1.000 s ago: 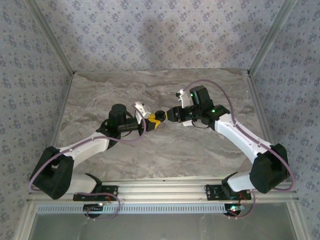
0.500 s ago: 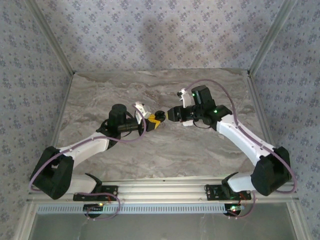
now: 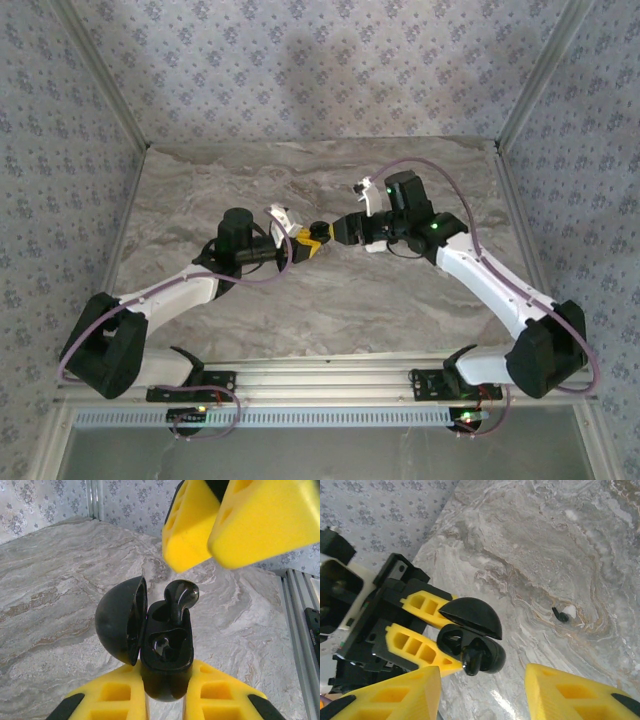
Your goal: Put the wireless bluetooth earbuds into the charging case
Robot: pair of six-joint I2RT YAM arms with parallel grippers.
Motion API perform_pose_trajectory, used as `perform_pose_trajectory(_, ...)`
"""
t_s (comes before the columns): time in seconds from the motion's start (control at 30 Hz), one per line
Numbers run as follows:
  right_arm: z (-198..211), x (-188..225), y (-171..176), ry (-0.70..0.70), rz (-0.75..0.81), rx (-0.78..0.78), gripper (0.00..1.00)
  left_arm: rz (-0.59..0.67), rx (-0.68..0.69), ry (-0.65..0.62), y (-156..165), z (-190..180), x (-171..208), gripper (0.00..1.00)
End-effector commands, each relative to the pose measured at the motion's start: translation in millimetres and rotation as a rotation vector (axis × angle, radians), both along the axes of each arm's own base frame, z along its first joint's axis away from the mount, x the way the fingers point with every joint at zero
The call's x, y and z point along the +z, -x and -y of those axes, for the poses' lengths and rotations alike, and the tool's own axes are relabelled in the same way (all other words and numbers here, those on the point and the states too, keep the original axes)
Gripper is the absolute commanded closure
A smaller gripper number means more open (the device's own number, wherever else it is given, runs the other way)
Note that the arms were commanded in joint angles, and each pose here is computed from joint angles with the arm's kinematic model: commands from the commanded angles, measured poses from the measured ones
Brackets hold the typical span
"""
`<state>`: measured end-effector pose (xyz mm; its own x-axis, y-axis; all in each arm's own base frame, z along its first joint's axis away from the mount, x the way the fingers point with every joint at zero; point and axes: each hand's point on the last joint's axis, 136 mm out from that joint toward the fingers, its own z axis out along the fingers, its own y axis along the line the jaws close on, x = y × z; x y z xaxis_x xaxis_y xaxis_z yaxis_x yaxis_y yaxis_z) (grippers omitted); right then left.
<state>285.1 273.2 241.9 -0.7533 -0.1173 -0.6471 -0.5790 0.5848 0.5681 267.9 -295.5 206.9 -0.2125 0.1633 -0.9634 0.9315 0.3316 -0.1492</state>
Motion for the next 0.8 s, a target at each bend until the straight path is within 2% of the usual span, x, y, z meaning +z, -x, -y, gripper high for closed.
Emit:
perform_pose_trajectory(0.0, -5.7, -6.2, 3.4, 0.009, -0.014, 0.037, 0.52, 0.06, -0.017, 0.04, 2.0, 3.2, 26.1, 0.84)
perform_pose_trajectory(0.4, -3.5, -12.5, -3.8, 0.034, -0.012, 0.012, 0.62, 0.063, -0.018, 0.042, 2.9, 2.8, 27.8, 0.84)
perform_pose_trajectory(0.77, -2.0, 3.5, -3.2, 0.008, 0.013, 0.006, 0.62, 0.062, -0.012, 0.03, 2.5, 1.6, 24.0, 0.84)
